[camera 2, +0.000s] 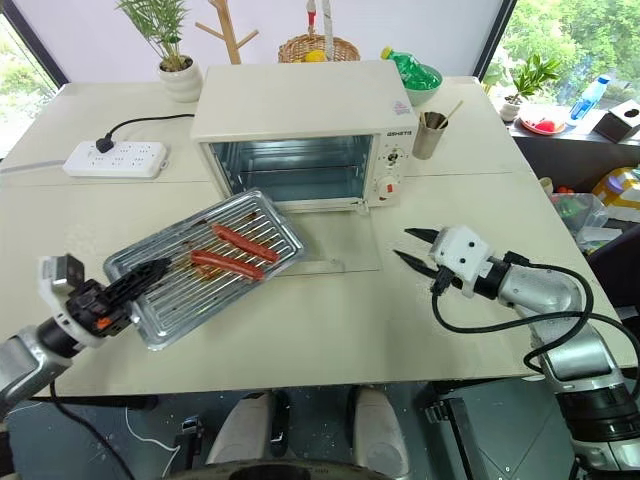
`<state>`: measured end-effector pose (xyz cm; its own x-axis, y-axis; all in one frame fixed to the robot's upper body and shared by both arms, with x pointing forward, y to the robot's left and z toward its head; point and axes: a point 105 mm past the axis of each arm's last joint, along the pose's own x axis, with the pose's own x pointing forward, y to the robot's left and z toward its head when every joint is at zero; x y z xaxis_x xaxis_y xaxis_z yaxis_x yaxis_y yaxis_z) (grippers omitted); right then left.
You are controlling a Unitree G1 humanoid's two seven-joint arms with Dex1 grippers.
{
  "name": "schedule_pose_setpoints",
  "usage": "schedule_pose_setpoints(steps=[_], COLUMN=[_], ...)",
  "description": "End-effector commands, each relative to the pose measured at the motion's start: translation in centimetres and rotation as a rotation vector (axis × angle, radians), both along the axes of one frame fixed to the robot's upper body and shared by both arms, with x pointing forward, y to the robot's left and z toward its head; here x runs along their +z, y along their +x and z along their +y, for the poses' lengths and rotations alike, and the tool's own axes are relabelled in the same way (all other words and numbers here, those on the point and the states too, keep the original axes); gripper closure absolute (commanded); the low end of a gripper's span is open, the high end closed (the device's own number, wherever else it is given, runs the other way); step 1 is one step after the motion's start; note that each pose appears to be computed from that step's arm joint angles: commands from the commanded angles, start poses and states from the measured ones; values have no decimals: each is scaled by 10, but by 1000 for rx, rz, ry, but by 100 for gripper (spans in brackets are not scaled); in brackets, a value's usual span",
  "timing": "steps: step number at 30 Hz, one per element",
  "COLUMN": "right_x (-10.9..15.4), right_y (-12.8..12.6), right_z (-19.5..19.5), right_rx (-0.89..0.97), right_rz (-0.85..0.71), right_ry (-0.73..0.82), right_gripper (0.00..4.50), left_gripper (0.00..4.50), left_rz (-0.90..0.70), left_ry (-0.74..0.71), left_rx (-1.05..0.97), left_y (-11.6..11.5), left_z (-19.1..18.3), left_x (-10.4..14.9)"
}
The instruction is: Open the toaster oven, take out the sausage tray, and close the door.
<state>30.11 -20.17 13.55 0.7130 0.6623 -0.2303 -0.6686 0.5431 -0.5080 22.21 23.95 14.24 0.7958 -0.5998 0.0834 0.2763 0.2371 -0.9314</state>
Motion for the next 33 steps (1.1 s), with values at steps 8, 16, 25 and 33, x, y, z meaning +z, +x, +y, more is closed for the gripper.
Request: schedule_pose_setpoints(steps=[8, 16, 25, 33], right_x=[-23, -38, -41, -35], right_y=[26, 33, 35, 33], right_z=[-6, 2, 23, 36], right_rx=[-27, 21, 104, 153], right_rz=[51, 67, 63, 44], right_ry=[-21, -54, -57, -53], right_gripper=[445, 445, 445, 445], left_gripper=[450, 450, 450, 450], left_rz=[-103, -125, -130, -106], left_ry=[6, 11, -16, -23], left_rx=[191, 428, 553, 596], left_y=[-37, -62, -70, -70], left_z=[21, 52, 52, 54], left_x=[14, 16, 14, 11])
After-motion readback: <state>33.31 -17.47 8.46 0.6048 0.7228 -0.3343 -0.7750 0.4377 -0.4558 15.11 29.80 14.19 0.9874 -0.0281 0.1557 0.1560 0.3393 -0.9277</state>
